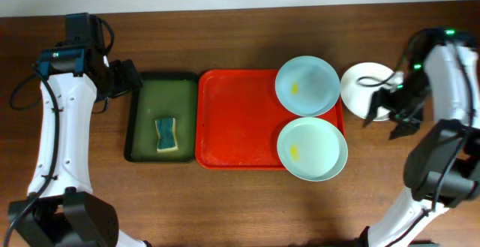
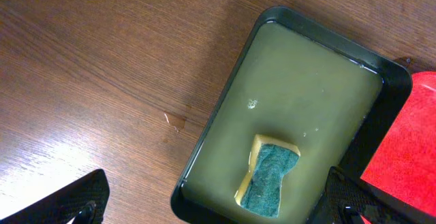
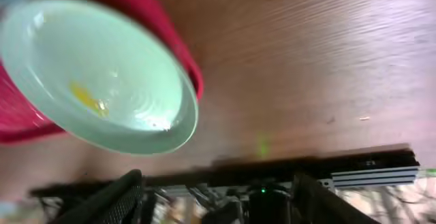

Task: Clean dirty plates on tray and stack at the side
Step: 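Move the right gripper to the lower light-blue plate rim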

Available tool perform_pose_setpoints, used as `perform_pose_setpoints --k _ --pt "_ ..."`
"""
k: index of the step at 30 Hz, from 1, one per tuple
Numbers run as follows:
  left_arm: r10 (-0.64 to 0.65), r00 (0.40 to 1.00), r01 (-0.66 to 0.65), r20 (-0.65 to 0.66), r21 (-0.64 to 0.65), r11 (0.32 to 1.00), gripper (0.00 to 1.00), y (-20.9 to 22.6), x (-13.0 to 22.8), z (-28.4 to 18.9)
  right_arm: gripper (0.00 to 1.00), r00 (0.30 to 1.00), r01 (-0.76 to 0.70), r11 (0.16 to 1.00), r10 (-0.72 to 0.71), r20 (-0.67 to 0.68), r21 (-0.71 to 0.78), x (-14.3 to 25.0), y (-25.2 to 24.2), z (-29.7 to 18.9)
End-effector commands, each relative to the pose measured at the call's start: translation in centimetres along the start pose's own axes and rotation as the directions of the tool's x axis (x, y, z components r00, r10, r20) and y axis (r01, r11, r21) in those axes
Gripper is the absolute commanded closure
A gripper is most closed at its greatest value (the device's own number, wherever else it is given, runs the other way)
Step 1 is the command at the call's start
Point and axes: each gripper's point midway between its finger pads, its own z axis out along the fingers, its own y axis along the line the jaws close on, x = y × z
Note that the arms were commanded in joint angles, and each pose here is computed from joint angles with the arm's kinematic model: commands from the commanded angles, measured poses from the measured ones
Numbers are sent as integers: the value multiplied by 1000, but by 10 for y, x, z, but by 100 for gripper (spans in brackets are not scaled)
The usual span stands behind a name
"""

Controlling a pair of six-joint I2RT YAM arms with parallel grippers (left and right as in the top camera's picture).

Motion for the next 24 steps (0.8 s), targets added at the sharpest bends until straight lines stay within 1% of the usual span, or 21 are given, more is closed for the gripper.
perform_pose_setpoints --k 1,2,3,4,5,7,8,9,10,12,13,14,15,16,17,22,24 --pt "-3 1000 3 6 4 1000 1 1 -2 -2 30 990 82 995 -76 -120 49 24 17 29" --pt "-3 1000 3 6 4 1000 1 1 -2 -2 30 988 71 993 -57 -145 91 30 15 36" --pt "-3 1000 3 6 4 1000 1 1 -2 -2 30 988 43 984 -16 -156 170 35 8 41" --pt "-3 1000 3 6 4 1000 1 1 -2 -2 30 991 -4 957 43 -128 291 41 -5 45" --pt "-3 1000 3 6 4 1000 0 1 -2 -2 30 994 -47 933 78 -73 357 44 -11 46" --pt "-3 1000 3 6 4 1000 0 1 -2 -2 28 999 -44 936 42 13 348 44 -4 53" --pt "-3 1000 3 6 4 1000 1 1 -2 -2 27 996 -54 943 28 81 328 43 2 57" --pt "-3 1000 3 6 4 1000 1 1 -2 -2 21 994 -47 948 15 104 314 43 5 59" --pt "-3 1000 3 6 4 1000 1 1 -2 -2 2 995 -43 958 14 102 284 45 9 64" --pt "-3 1000 3 6 4 1000 0 1 -2 -2 1 997 -24 973 8 73 229 46 16 80" --pt "-3 1000 3 6 4 1000 1 1 -2 -2 5 998 -22 975 7 69 222 46 16 88" --pt "-3 1000 3 6 4 1000 1 1 -2 -2 28 998 -23 975 8 66 221 46 14 95" --pt "-3 1000 3 6 4 1000 0 1 -2 -2 67 997 -21 976 5 75 219 44 13 101" --pt "-3 1000 3 6 4 1000 0 1 -2 -2 92 996 -21 977 3 85 214 41 14 103" --pt "-3 1000 3 6 4 1000 0 1 -2 -2 94 996 -21 977 1 94 210 39 15 103" --pt "-3 1000 3 6 4 1000 1 1 -2 -2 92 988 -19 983 -10 156 182 23 21 104" --pt "-3 1000 3 6 4 1000 1 1 -2 -2 87 988 -19 983 -10 154 182 23 20 105"
